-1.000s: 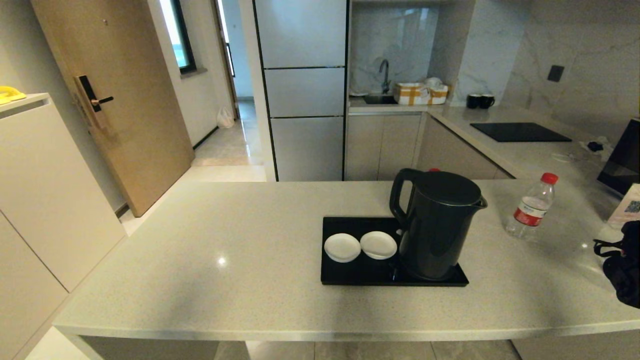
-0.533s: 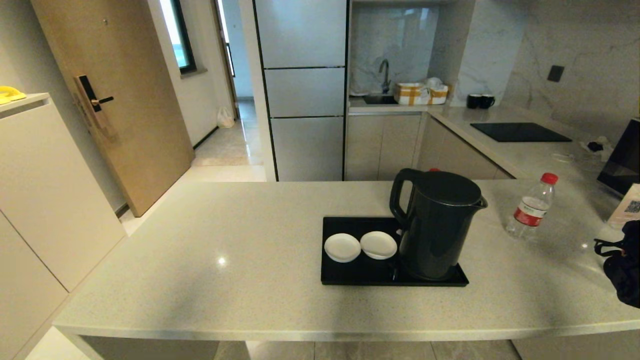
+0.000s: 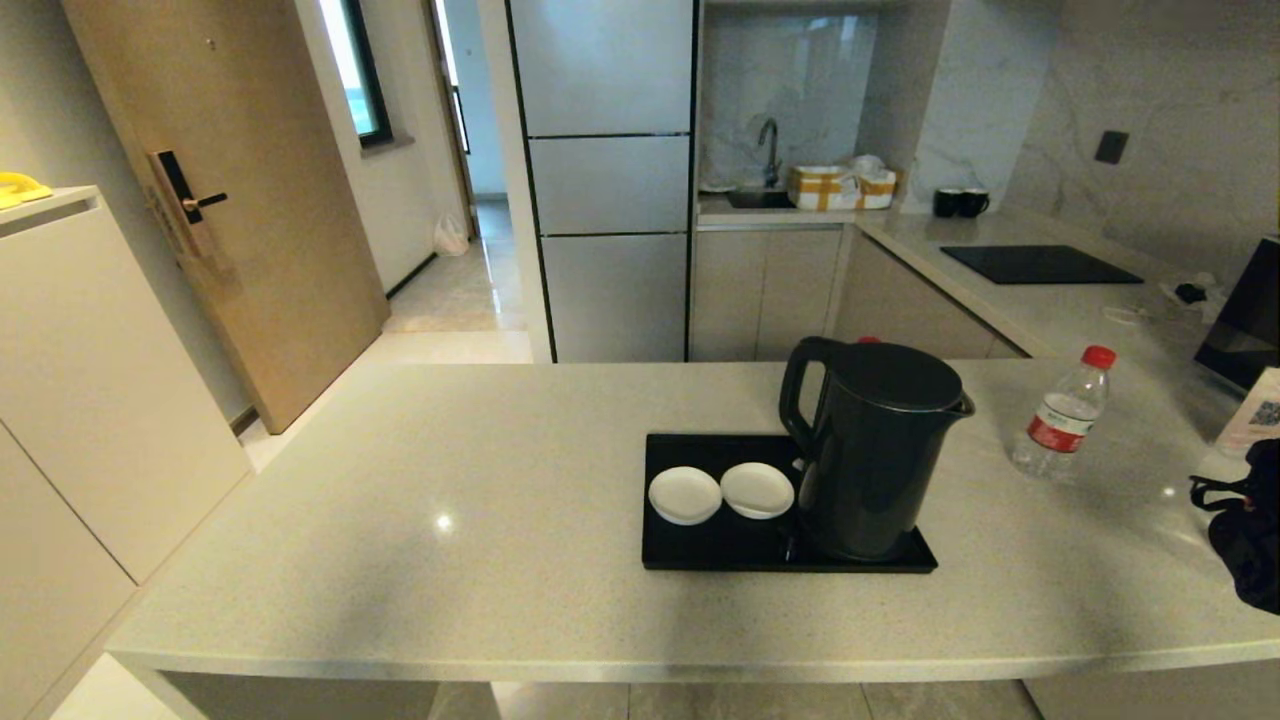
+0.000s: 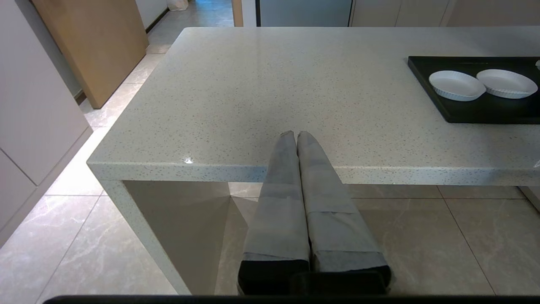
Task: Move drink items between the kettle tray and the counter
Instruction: Return the bottled water to its original position
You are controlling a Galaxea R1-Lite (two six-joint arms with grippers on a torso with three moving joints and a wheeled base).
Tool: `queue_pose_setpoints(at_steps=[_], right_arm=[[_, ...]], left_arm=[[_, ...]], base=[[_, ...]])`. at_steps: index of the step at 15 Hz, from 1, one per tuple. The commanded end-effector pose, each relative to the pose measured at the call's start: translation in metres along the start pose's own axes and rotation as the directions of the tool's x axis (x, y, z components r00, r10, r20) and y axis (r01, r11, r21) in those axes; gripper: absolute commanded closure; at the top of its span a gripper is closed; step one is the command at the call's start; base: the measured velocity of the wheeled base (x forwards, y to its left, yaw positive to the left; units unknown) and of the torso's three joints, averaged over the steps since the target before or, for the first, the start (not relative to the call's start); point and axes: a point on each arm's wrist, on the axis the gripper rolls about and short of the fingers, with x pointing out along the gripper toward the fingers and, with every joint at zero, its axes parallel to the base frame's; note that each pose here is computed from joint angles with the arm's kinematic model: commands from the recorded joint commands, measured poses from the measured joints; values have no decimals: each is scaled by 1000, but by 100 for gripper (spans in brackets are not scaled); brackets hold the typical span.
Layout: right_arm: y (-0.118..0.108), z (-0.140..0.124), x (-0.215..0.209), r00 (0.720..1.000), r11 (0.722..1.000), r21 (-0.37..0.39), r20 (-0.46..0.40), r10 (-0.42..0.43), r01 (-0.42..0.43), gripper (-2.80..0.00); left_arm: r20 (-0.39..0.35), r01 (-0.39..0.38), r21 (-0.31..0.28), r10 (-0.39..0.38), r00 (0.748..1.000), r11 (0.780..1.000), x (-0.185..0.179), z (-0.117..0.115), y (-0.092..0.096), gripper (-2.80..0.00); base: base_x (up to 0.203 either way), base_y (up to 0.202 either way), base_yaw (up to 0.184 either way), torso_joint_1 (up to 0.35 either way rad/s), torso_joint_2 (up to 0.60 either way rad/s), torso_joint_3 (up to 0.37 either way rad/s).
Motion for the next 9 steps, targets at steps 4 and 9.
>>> queue_pose_setpoints(at_steps=[4, 9], right_arm=[[0, 2, 0, 1000, 1000, -1, 5, -9, 9, 0], [-1, 5, 0, 1000, 1000, 11, 10, -6, 6, 0]], left_arm=[[-1, 0, 0, 0, 1000, 1000, 0, 0, 0, 0], [-1, 0, 0, 0, 1000, 1000, 0, 0, 0, 0]], base=[[0, 0, 0, 0, 0, 0], [0, 0, 0, 0, 0, 0]])
